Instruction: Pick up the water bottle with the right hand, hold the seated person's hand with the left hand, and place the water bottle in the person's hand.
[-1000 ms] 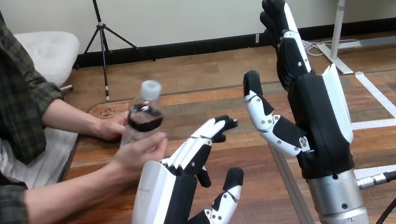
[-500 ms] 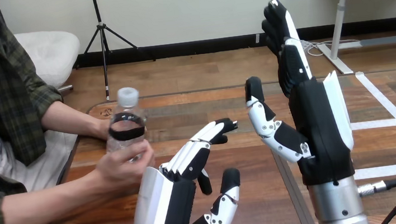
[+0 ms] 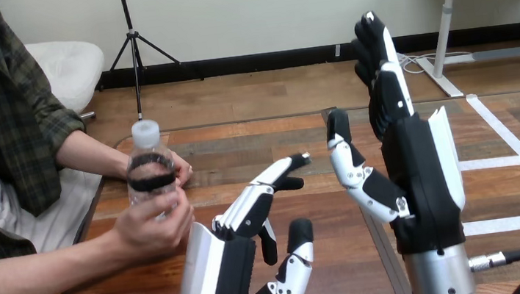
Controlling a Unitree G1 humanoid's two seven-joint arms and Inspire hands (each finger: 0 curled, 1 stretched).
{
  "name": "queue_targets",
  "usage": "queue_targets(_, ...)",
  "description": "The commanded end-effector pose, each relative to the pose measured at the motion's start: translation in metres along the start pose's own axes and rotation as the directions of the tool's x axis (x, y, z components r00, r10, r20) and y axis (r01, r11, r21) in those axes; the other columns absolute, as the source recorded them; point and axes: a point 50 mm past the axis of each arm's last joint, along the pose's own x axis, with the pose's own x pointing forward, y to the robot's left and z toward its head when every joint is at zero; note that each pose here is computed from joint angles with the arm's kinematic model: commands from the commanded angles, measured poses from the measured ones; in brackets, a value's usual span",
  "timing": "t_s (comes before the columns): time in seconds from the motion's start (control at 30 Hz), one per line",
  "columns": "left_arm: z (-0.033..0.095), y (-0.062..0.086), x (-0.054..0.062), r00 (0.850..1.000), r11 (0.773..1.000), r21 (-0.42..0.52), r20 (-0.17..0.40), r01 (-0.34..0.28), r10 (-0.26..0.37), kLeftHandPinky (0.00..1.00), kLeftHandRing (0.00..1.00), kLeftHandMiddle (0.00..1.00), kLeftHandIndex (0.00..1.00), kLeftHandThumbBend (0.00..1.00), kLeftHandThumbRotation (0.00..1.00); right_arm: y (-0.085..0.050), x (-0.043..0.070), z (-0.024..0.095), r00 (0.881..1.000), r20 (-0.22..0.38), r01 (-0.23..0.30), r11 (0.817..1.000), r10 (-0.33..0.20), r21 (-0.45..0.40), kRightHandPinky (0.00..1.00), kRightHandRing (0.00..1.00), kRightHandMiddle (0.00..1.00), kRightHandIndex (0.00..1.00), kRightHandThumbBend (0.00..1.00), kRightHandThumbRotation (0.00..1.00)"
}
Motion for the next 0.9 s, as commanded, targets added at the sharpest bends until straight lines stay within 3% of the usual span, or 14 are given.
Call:
queue_targets(0.0,0.0020,0.0010,0.0076,0.999,0.999,-0.030,0.020,-0.028,0.029,0.05,0.74,0.83,0.85,0.00,0.69,0.0018,0.0067,0.0102,0.998,0.058,0.026,0.999,-0.027,0.020,1.00,1.00,1.00,1.00,0.00,0.00)
queue_targets(0.63,0.0009,-0.0022,0.0070,0.998,0.997,-0.062,0.037,-0.049,0.051,0.00,0.73,0.82,0.86,0.00,0.75,0.0033,0.0014,0.0100,0.997,0.059,0.043,0.998,-0.046,0.048,1.00,1.00,1.00,0.98,0.00,0.00)
queue_targets(0.87,0.0023,-0.0064,0.0067,0.997,0.993,-0.094,0.005,-0.075,0.076,0.00,0.73,0.81,0.86,0.00,0.76,0.0016,-0.0007,0.0118,0.997,0.067,0.042,0.997,-0.046,0.059,1.00,1.00,1.00,0.98,0.00,0.00)
